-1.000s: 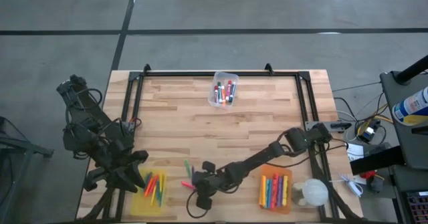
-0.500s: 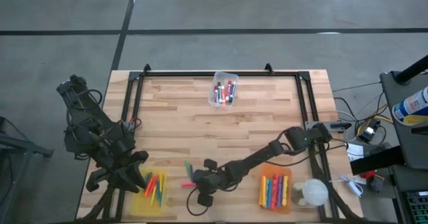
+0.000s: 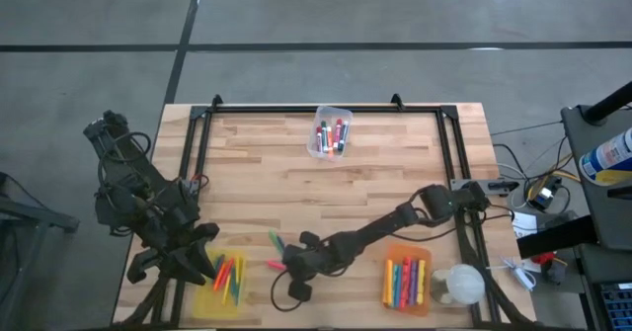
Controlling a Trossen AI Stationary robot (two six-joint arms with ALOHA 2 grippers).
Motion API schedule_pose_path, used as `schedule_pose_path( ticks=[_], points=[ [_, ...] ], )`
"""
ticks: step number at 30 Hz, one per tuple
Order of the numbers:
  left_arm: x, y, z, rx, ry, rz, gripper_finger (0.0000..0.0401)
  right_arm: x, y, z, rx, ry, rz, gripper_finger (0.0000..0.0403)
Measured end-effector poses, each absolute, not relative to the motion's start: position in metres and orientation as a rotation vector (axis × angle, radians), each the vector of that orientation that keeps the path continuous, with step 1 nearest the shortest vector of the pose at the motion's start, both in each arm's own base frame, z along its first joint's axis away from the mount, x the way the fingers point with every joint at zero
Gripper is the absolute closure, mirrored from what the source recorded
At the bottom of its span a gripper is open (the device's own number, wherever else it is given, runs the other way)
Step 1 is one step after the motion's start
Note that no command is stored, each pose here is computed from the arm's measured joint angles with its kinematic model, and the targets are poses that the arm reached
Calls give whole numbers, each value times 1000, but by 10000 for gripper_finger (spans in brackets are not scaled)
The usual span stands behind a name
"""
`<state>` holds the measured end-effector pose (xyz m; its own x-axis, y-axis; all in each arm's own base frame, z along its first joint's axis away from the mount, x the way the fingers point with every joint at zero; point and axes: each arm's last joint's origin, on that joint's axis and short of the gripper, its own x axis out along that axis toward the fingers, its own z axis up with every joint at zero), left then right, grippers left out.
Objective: Pick & Place Markers
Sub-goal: Put the pink highlighter into the yellow bin
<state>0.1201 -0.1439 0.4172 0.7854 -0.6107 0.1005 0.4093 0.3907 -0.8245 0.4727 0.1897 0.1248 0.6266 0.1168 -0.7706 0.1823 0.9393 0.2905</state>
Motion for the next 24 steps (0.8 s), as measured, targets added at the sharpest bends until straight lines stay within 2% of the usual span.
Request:
schedule_pose_path(
  ticks=[10,16,20,24],
  points=[
    [120,-144,417,-964,233,-654,287,466,189,151,291,1087,-97,395],
    [120,-144,416,-960,237,-652,287,478,196,175,360,1012,0,390],
    [120,-144,416,-957,241,-651,287,481,196,173,372,971,11,356],
    [120,-144,415,-955,246,-649,287,481,191,163,365,971,-20,299]
  ],
)
